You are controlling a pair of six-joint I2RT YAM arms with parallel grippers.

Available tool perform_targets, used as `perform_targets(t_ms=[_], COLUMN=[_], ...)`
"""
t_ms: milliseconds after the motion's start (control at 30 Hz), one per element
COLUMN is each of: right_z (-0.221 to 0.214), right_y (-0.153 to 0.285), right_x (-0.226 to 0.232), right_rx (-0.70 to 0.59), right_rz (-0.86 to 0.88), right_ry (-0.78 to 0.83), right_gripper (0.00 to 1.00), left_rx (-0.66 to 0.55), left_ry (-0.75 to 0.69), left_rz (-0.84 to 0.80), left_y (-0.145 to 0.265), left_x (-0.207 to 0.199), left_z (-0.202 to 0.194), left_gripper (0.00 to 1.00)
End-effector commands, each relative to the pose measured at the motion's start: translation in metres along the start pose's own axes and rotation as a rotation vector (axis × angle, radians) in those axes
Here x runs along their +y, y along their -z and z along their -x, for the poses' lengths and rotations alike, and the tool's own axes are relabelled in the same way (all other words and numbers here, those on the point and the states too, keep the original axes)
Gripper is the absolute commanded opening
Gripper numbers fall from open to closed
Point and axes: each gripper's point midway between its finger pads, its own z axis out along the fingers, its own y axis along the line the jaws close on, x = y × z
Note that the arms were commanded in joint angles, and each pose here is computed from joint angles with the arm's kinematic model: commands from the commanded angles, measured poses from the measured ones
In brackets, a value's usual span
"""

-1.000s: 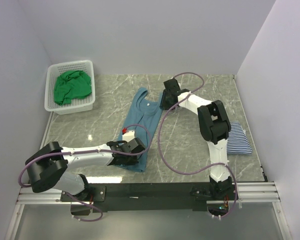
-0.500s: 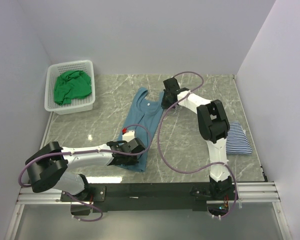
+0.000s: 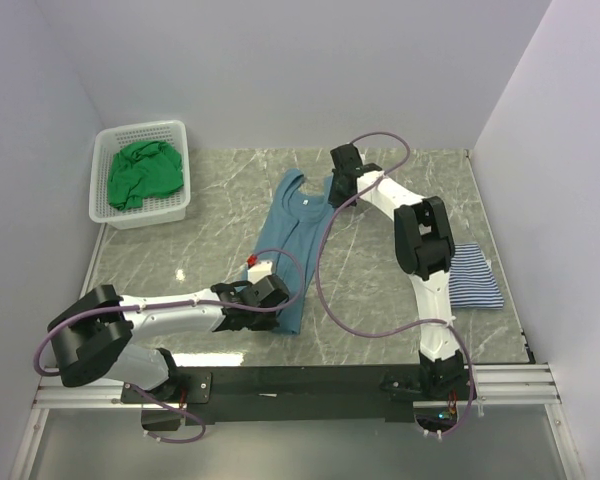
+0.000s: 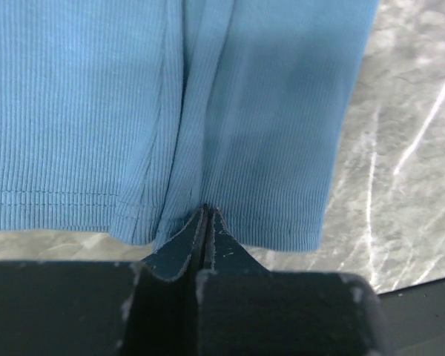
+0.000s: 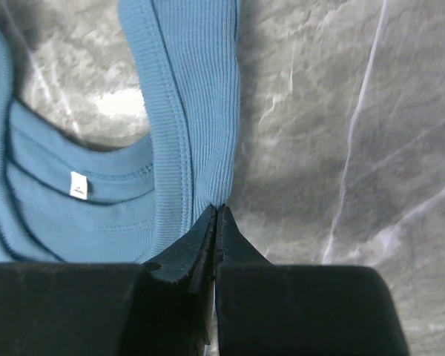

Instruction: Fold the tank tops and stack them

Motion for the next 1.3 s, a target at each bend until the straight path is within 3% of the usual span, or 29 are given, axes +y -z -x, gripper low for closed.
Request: perform_targets(t_ms=[0,333,433,467,567,667,800,1033,1267], right_z=[0.029,0.056,0.064,0.066,0.072,0.081,0.079,0.027,-0.036], right_y=[0.003,-0.009,-0.009,-0.007,0.003,0.02,0.052,0.07,0.066], right_x=[-0.016,-0.041,-0.039,-0.036,-0.032,-0.032,-0.029,-0.019,0.003], right_rx=[-0.058,-0.076,-0.085,-0.088,-0.106,-0.134,-0.153,-0.087,0.013], right_rz=[-0.064,-0.119,-0.104,-0.093,-0.078,-0.075,-0.039,0.101,0.184], right_ry=[0.024,0.041,0.058,0.065,0.06,0.034,-0.01,-0.074,-0.031], right_gripper=[0.01,0.02,0.14,0.25,0.44,0.48,0.49,0.47,0.47], left_rx=[0.011,-0.015,-0.05,-0.061,-0.096,-0.137,-0.114,-0.098,-0.095], left_ry=[-0.025,-0.025,-0.023,-0.026,-0.016,-0.001,-0.069,-0.193,-0.243], left_rz=[-0.062,-0.139,-0.194,-0.212,-0.225,-0.155,-0.024,-0.062,0.033], left_y=[0.001,-0.002,0.006,0.009,0.017,0.017,0.006,-0.013,-0.034], left_x=[-0.014,-0.053,-0.077,-0.084,-0.095,-0.088,-0.065,-0.074,-0.063], left_z=[0.002,0.03,0.049,0.055,0.076,0.099,0.102,0.101,0.104], left_gripper=[0.01,0.01,0.01,0.02,0.09,0.13,0.2,0.36,0.33])
